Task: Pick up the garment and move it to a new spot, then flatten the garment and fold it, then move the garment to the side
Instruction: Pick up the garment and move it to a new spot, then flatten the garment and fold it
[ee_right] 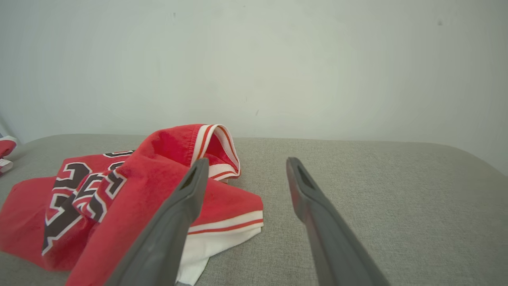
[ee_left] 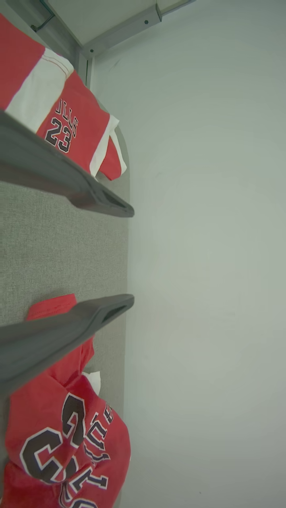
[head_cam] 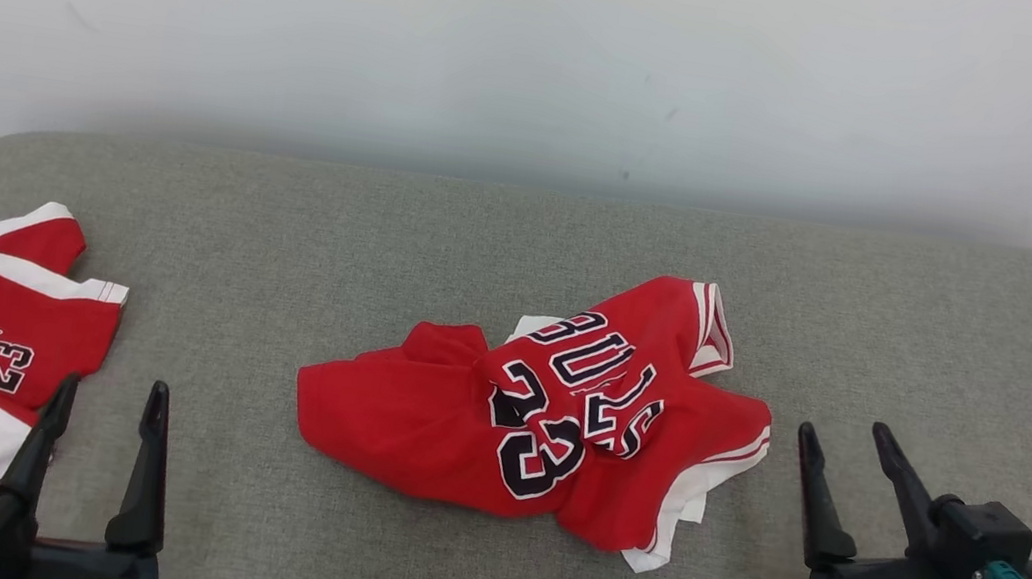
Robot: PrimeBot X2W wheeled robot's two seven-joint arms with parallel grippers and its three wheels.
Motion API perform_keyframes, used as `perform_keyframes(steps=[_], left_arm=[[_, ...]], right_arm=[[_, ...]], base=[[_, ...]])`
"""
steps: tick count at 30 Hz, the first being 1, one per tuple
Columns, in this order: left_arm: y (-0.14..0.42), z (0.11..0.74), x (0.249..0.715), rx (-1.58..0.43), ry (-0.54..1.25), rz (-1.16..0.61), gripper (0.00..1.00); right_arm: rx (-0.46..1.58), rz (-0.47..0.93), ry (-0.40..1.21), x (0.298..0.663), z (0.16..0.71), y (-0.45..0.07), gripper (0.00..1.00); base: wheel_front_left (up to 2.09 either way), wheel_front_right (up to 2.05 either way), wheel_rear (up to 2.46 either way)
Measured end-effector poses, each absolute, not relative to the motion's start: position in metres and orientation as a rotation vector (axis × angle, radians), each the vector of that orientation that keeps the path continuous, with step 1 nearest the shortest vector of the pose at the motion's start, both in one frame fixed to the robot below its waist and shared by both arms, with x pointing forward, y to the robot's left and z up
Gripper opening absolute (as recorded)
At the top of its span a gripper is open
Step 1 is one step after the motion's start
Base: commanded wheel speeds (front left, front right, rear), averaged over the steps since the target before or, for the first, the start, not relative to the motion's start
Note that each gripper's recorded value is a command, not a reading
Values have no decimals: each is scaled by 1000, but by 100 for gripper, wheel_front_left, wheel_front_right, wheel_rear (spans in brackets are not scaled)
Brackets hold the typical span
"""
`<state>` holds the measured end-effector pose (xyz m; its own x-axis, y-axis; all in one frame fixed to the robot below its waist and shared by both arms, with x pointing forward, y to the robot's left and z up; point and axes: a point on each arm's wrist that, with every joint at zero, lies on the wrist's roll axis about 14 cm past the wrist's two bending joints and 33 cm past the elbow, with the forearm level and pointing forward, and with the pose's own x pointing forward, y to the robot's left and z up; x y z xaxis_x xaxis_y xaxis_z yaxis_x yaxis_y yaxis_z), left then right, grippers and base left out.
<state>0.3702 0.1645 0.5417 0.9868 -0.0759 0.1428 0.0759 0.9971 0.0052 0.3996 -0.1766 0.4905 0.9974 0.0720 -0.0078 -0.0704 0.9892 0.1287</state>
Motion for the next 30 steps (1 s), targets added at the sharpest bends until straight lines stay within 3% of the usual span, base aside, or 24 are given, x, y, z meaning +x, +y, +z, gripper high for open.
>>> perform_keyframes(steps=[12,16,30], left_arm=[[167,525,366,-42,-98,-45,100],[153,518,369,-126,-69,-103,100],[119,476,421,-138,78,-276,100]], right_arm=[[133,50,23,401,488,-182,100],[134,49,22,402,489,-182,100],[129,5,9,398,493,-198,100]], base=[[0,0,0],[0,0,0],[0,0,0]])
